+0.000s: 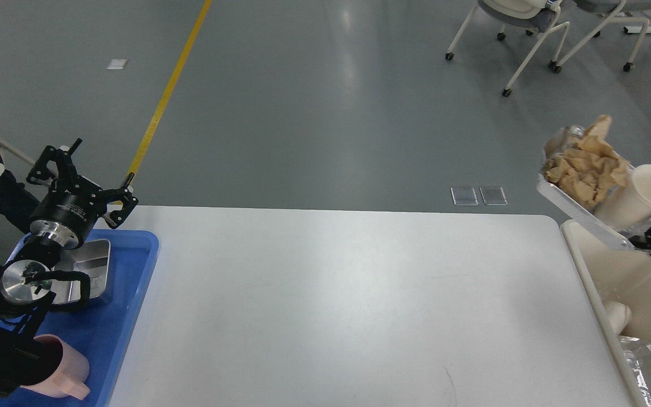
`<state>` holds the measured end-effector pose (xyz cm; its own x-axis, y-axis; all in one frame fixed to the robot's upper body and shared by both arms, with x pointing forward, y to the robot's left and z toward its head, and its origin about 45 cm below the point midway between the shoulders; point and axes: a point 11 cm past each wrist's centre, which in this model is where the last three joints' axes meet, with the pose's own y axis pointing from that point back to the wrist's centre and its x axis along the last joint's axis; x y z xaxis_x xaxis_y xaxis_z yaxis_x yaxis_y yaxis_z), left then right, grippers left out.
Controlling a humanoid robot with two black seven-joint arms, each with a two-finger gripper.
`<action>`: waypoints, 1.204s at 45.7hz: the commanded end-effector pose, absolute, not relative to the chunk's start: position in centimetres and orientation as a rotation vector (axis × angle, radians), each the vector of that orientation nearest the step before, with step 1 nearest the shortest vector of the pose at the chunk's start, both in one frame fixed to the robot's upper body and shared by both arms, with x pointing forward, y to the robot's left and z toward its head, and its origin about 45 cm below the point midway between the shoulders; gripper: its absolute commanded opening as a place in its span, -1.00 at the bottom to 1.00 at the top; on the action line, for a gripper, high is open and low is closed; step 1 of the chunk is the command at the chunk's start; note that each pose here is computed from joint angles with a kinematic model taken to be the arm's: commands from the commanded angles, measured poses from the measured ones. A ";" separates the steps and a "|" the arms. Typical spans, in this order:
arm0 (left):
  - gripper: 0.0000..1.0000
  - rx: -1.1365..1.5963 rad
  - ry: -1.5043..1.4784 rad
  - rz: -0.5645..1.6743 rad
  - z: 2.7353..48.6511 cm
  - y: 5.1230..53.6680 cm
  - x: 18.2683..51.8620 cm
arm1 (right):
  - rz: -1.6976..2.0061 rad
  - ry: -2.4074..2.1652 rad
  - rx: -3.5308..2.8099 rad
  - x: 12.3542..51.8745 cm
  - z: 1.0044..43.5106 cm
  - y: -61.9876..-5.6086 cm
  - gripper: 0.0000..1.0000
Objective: Tidy desktop
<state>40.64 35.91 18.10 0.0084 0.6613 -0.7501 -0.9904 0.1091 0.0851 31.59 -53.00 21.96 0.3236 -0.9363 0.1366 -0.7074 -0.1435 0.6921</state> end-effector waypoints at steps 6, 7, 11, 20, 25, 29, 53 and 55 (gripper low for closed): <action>1.00 -0.567 0.781 1.393 17.4 35.1 40.5 | -0.617 -1.804 1.699 28.7 20.0 -59.8 0.98; 1.00 -0.566 0.780 1.393 17.4 35.1 40.5 | -0.629 -1.826 1.684 28.5 19.8 -60.1 1.00; 1.00 -0.565 0.780 1.395 17.3 35.2 40.5 | -0.661 -1.867 1.680 28.2 19.6 -60.3 1.00; 1.00 -0.558 0.776 1.405 17.4 35.5 40.4 | -0.666 -1.854 1.790 31.2 19.1 -57.1 1.00; 1.00 -0.557 0.774 1.406 17.4 35.6 40.4 | -0.652 -1.822 1.940 34.9 19.7 -53.0 1.00; 1.00 -0.551 0.775 1.411 17.1 35.9 40.1 | -0.620 -1.781 2.046 36.9 21.0 -50.2 1.00; 1.00 -0.566 0.756 1.416 17.2 37.2 38.3 | -1.391 -2.075 2.730 38.9 26.5 -34.3 1.00; 1.00 -0.563 0.759 1.419 17.0 37.3 38.1 | -1.501 -2.095 2.764 37.5 25.9 -33.5 1.00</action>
